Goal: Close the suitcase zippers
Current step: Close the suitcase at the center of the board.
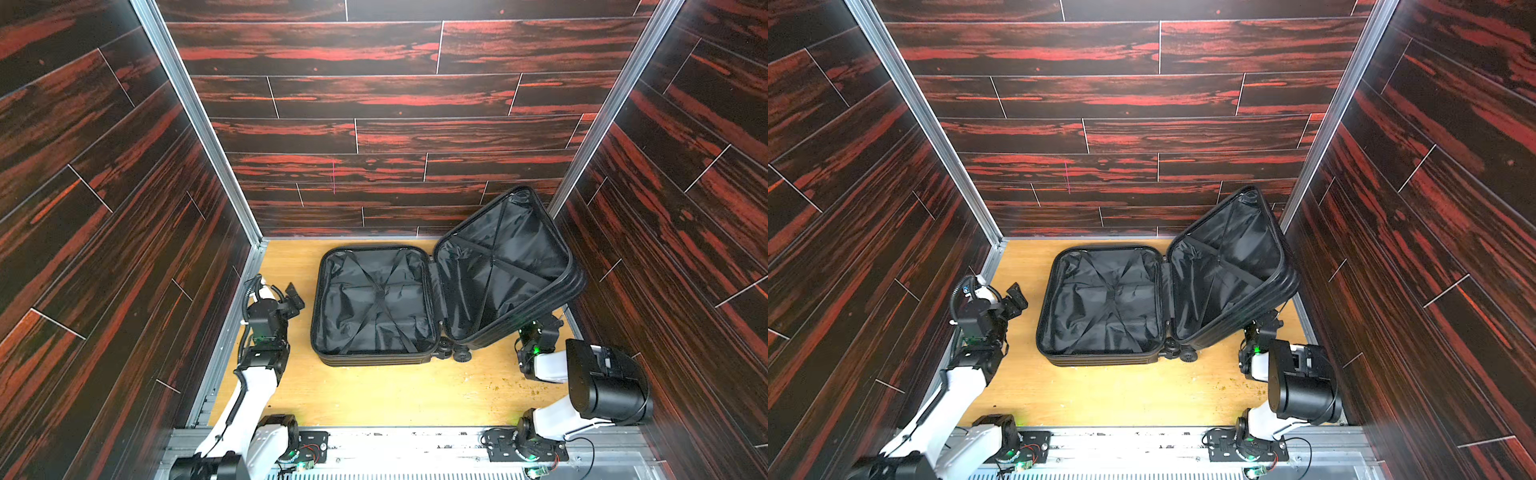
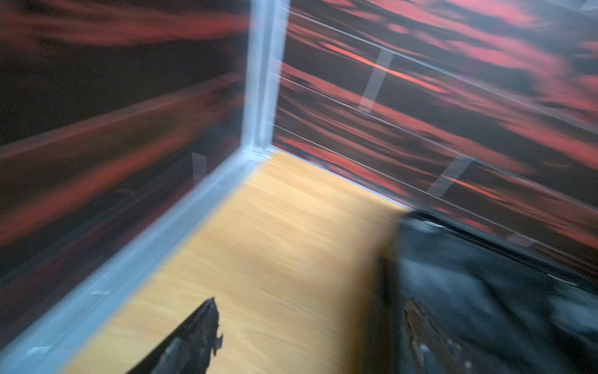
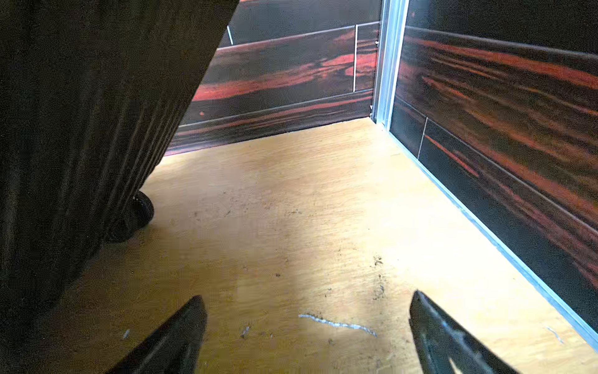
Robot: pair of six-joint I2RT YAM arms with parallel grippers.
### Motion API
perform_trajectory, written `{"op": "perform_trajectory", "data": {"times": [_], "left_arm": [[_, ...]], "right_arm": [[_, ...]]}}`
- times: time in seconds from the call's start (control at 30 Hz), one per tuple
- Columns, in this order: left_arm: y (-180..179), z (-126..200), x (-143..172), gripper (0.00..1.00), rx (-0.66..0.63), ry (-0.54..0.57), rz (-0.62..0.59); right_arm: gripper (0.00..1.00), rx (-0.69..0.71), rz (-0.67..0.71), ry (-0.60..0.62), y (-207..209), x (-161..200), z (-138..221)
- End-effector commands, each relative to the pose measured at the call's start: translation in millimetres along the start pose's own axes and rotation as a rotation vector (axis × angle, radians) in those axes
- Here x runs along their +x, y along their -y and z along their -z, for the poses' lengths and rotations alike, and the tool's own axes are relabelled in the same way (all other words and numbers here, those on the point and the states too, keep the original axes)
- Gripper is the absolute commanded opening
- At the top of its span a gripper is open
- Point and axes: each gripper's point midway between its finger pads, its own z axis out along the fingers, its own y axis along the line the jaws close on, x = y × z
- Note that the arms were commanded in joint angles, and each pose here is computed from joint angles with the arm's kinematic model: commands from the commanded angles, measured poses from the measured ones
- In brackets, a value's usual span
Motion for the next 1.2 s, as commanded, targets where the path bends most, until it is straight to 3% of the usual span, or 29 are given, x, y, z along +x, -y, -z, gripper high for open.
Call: {"op": "perform_trajectory", "data": {"times": [0.0,0.1,0.23,0.47,0.6,0.8,0.93,1.07,1.17], "left_arm": [[28,9,46,0.89,0.145,-0.269,0.045],[33,5,58,0.85,0.156,-0.367,0.022],[40,-6,76,0.71,0.177,-0.488,0.016],[39,-25,92,0.68,0.160,-0.552,0.008],[40,-37,103,0.59,0.157,-0.592,0.018],[34,-48,96,0.20,0.102,-0.576,0.008],[30,-50,87,0.00,0.071,-0.540,0.002],[22,-47,66,0.00,0.007,-0.495,-0.017],[17,-36,33,0.00,-0.055,-0.422,-0.047]], "right_arm": [[0.99,-0.004,-0.009,0.059,-4,-17,4],[0.99,-0.002,-0.010,0.064,-4,-20,5],[0.99,0.012,-0.015,0.075,-2,-24,9],[0.99,0.013,-0.015,0.084,-2,-26,12],[0.99,0.023,-0.019,0.089,0,-28,14],[0.99,0.047,-0.028,0.092,4,-31,16],[0.99,0.072,-0.040,0.102,8,-35,18],[0.99,0.144,-0.074,0.113,20,-41,24],[0.99,0.187,-0.087,0.115,27,-47,28]]}}
